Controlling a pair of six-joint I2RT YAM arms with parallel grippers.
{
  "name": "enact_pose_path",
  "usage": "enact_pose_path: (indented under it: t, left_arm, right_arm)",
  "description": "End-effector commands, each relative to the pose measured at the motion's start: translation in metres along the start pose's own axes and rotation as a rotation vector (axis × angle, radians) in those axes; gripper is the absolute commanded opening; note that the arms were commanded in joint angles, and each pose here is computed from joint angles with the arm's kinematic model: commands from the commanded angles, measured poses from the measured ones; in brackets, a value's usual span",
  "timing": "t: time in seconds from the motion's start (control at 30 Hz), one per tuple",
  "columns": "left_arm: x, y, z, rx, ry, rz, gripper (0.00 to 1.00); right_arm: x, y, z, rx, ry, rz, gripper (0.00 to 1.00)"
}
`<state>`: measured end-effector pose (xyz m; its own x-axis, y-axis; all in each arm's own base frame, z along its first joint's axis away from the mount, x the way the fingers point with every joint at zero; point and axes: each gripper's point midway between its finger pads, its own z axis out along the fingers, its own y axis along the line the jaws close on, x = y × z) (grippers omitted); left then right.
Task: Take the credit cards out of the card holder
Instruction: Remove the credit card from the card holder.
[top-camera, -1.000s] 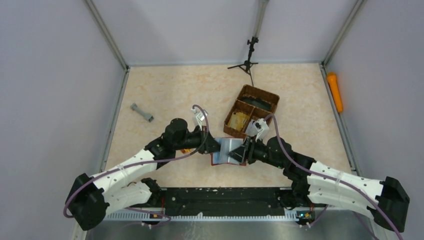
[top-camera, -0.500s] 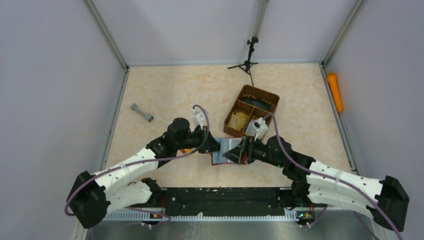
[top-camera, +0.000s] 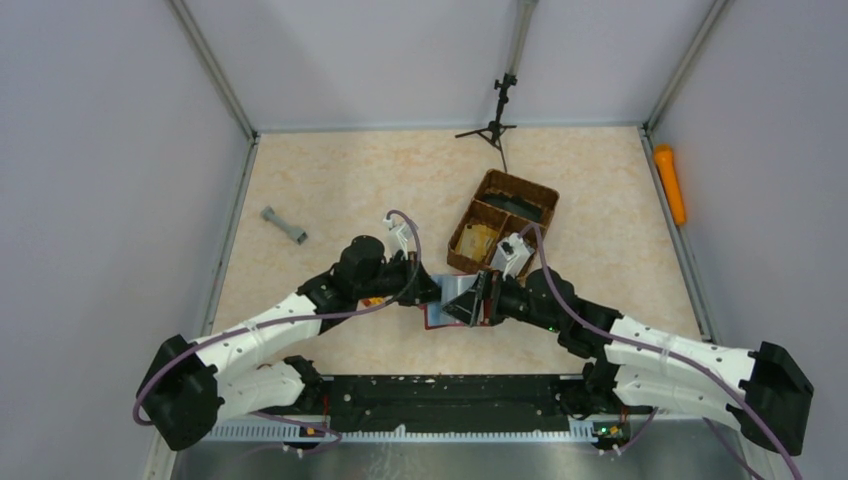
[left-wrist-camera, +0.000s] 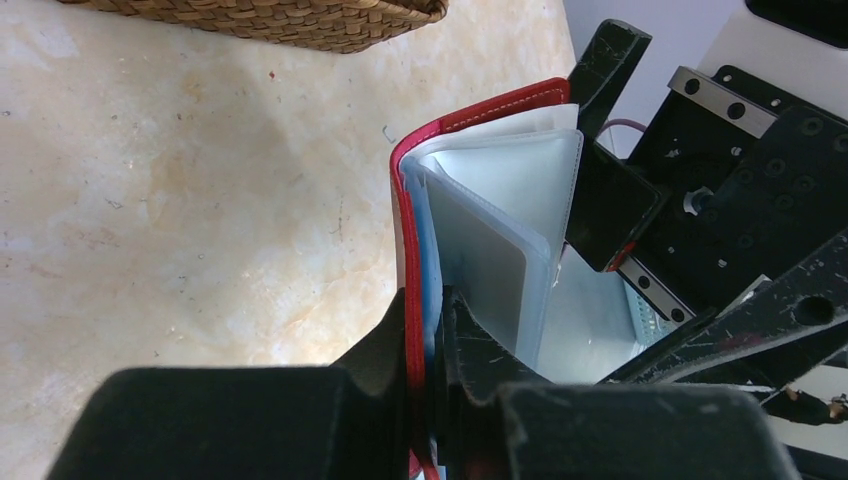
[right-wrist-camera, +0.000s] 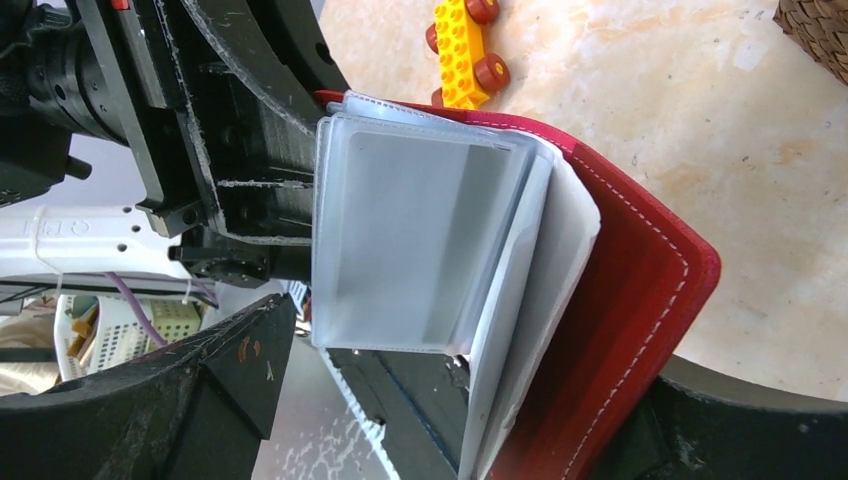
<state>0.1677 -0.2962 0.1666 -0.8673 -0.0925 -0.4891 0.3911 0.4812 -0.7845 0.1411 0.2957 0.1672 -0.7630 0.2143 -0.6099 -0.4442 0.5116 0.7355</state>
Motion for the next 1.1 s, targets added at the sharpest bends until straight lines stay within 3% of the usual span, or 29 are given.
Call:
enact_pose_path:
  t: [0.0, 0.1, 0.27, 0.4, 0.5, 0.6, 0.87, 1.07]
  left_arm:
    - [-0.021, -0.022, 0.001, 0.046, -0.058, 0.026, 0.08]
    - [-0.020, -0.022, 0.001, 0.048, -0.056, 0.025, 0.08]
    - [-0.020, -0.023, 0.000, 0.051, -0.057, 0.027, 0.08]
    - [-0.020, -0.027, -0.001, 0.066, -0.056, 0.028, 0.08]
    - [-0.020, -0.026, -0.002, 0.064, -0.059, 0.028, 0.08]
    - [-0.018, -0.027, -0.001, 0.068, -0.054, 0.025, 0.08]
    - [-0.018, -0.031, -0.002, 0.080, -0.054, 0.035, 0.08]
    - [-0.019, -0.024, -0.006, 0.035, -0.062, 0.050, 0.08]
  right_arm:
    - [-0.024, 0.031, 0.003, -0.075, -0.057, 0.000, 0.93]
    - [-0.023, 0.027, 0.004, -0.057, -0.058, 0.002, 0.87]
    - [-0.022, 0.023, 0.005, -0.040, -0.053, 0.002, 0.68]
    - [-0.021, 0.017, 0.006, -0.010, -0.055, 0.001, 0.69]
    - [-0.020, 0.016, 0.006, -0.005, -0.052, 0.002, 0.78]
    - [-0.021, 0.017, 0.006, -0.011, -0.056, 0.002, 0.80]
    - [-0.020, -0.008, 0.009, 0.114, -0.060, -0.008, 0.68]
    - [-0.025, -0.020, 0.001, 0.178, -0.096, -0.001, 0.65]
